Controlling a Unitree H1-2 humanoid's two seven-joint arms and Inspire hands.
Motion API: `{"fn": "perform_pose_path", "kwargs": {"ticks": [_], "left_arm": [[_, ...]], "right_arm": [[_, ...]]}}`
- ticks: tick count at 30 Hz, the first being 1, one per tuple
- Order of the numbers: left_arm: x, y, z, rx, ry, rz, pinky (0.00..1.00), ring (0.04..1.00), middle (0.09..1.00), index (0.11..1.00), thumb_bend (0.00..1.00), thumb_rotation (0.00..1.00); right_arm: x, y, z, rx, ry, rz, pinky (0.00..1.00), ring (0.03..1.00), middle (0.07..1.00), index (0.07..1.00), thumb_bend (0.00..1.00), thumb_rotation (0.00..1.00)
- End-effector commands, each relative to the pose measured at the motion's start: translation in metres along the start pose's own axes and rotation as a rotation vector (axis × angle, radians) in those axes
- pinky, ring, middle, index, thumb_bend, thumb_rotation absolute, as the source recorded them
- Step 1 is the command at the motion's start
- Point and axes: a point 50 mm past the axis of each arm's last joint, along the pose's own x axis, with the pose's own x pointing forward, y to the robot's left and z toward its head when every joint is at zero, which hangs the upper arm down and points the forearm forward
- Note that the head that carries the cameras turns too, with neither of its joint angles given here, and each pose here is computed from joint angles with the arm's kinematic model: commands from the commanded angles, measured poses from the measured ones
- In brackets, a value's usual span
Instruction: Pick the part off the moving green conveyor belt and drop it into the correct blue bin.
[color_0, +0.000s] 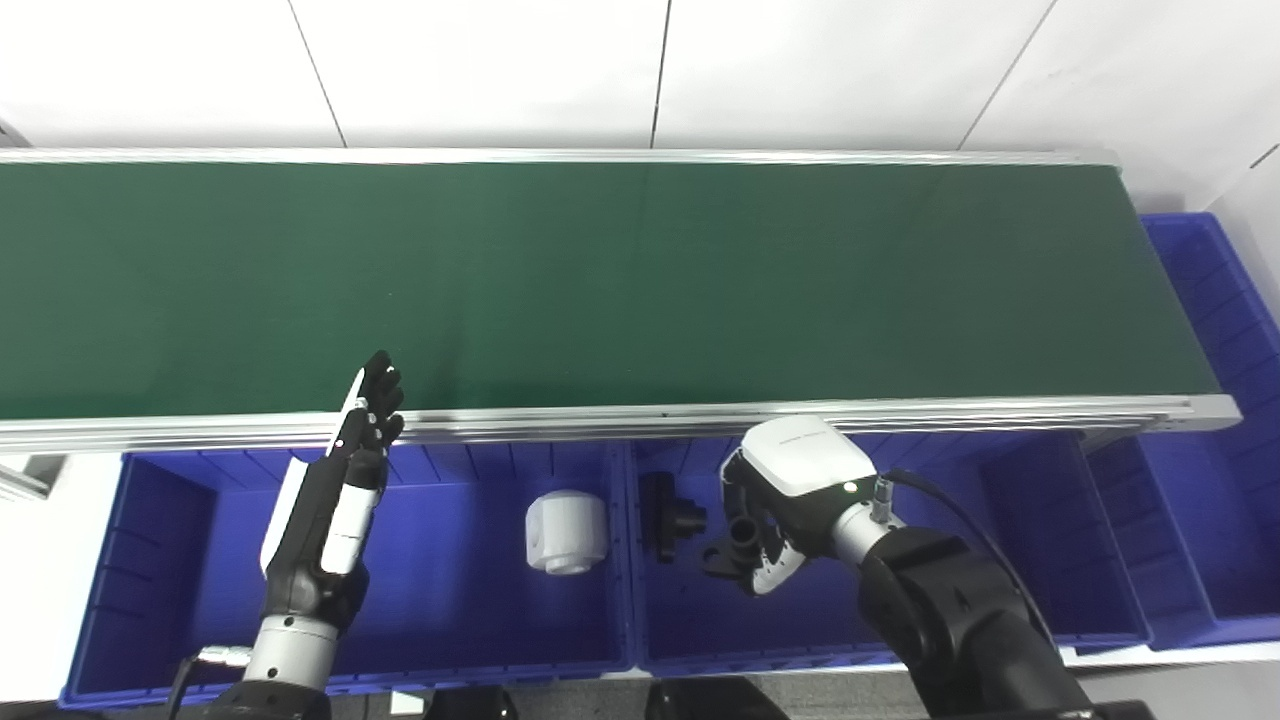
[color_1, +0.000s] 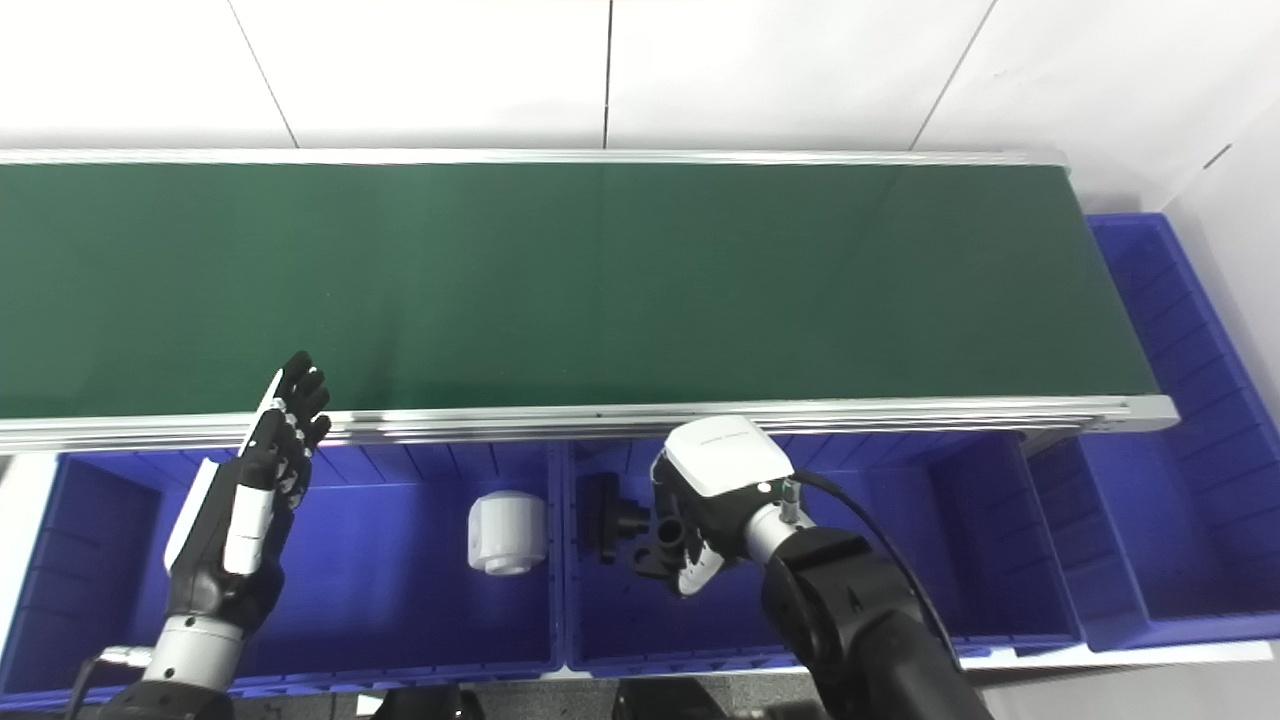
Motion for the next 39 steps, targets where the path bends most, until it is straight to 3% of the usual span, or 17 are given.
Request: {"fn": "perform_pose_path", "kwargs": {"ticks": [1, 6, 10, 18, 23, 26, 27, 28, 29, 32, 35, 38, 39], "left_arm": [[0.002, -0.003, 0.011, 0.004, -0.042, -0.006, 1.00, 1.000, 1.000, 1.000, 0.80, 0.94], [0.003, -0.004, 0.011, 0.001, -0.042, -0.013, 1.00, 1.000, 1.000, 1.000, 0.79, 0.94], [0.003, -0.004, 0.010, -0.002, -0.038, -0.014, 1.00, 1.000, 1.000, 1.000, 0.80, 0.93], [0.001, -0.008, 0.008, 0.011, -0.036, -0.020, 1.00, 1.000, 1.000, 1.000, 0.79, 0.95], [-0.002, -0.015, 0.001, 0.002, -0.032, -0.020, 1.00, 1.000, 1.000, 1.000, 0.77, 0.94], [-0.004, -0.018, -0.002, 0.000, -0.037, -0.017, 1.00, 1.000, 1.000, 1.000, 0.77, 0.95], [-0.004, -0.018, -0.003, 0.007, -0.048, -0.006, 1.00, 1.000, 1.000, 1.000, 0.77, 0.95], [-0.005, -0.018, -0.003, 0.012, -0.056, 0.003, 1.00, 1.000, 1.000, 1.000, 0.76, 0.95], [-0.005, -0.018, -0.005, 0.025, -0.071, 0.014, 1.00, 1.000, 1.000, 1.000, 0.75, 0.95], [-0.006, -0.019, -0.007, 0.049, -0.102, 0.034, 1.00, 1.000, 1.000, 1.000, 0.75, 0.96], [-0.007, -0.019, -0.008, 0.074, -0.139, 0.048, 1.00, 1.000, 1.000, 1.000, 0.77, 0.97], [-0.008, -0.020, -0.009, 0.109, -0.195, 0.057, 1.00, 1.000, 1.000, 1.000, 0.76, 0.97], [-0.008, -0.020, -0.009, 0.107, -0.207, 0.057, 1.00, 1.000, 1.000, 1.000, 0.76, 0.97]], "right_arm": [[-0.005, -0.008, 0.002, -0.010, -0.003, -0.015, 0.43, 0.575, 0.683, 0.705, 0.99, 0.59], [-0.008, -0.008, 0.003, -0.007, -0.021, 0.049, 0.56, 0.700, 0.760, 0.769, 1.00, 0.71], [-0.012, -0.010, 0.004, 0.014, -0.025, 0.083, 0.64, 0.760, 0.801, 0.796, 1.00, 0.72], [-0.030, -0.018, 0.012, 0.072, -0.037, 0.066, 0.63, 0.759, 0.798, 0.793, 1.00, 0.73], [-0.052, -0.018, 0.014, 0.252, -0.093, -0.111, 0.55, 0.683, 0.738, 0.737, 0.94, 0.72], [-0.066, -0.015, 0.014, 0.451, -0.115, -0.210, 0.49, 0.612, 0.681, 0.688, 0.78, 0.73], [-0.073, -0.012, 0.016, 0.695, -0.130, -0.251, 0.48, 0.598, 0.669, 0.680, 0.76, 0.73], [-0.078, -0.008, 0.017, 0.868, -0.136, -0.278, 0.48, 0.573, 0.637, 0.658, 0.71, 0.63], [-0.083, -0.002, 0.019, 1.084, -0.142, -0.325, 0.49, 0.569, 0.636, 0.656, 0.70, 0.64], [-0.087, 0.017, 0.022, 1.450, -0.169, -0.464, 0.52, 0.583, 0.656, 0.672, 0.70, 0.70], [-0.079, 0.045, 0.020, 1.591, -0.178, -0.638, 0.61, 0.664, 0.720, 0.732, 0.73, 0.79], [-0.066, 0.069, 0.013, 1.633, -0.161, -0.711, 0.77, 0.784, 0.829, 0.829, 0.74, 0.90], [-0.062, 0.074, 0.010, 1.641, -0.168, -0.729, 0.78, 0.791, 0.836, 0.833, 0.74, 0.90]]}}
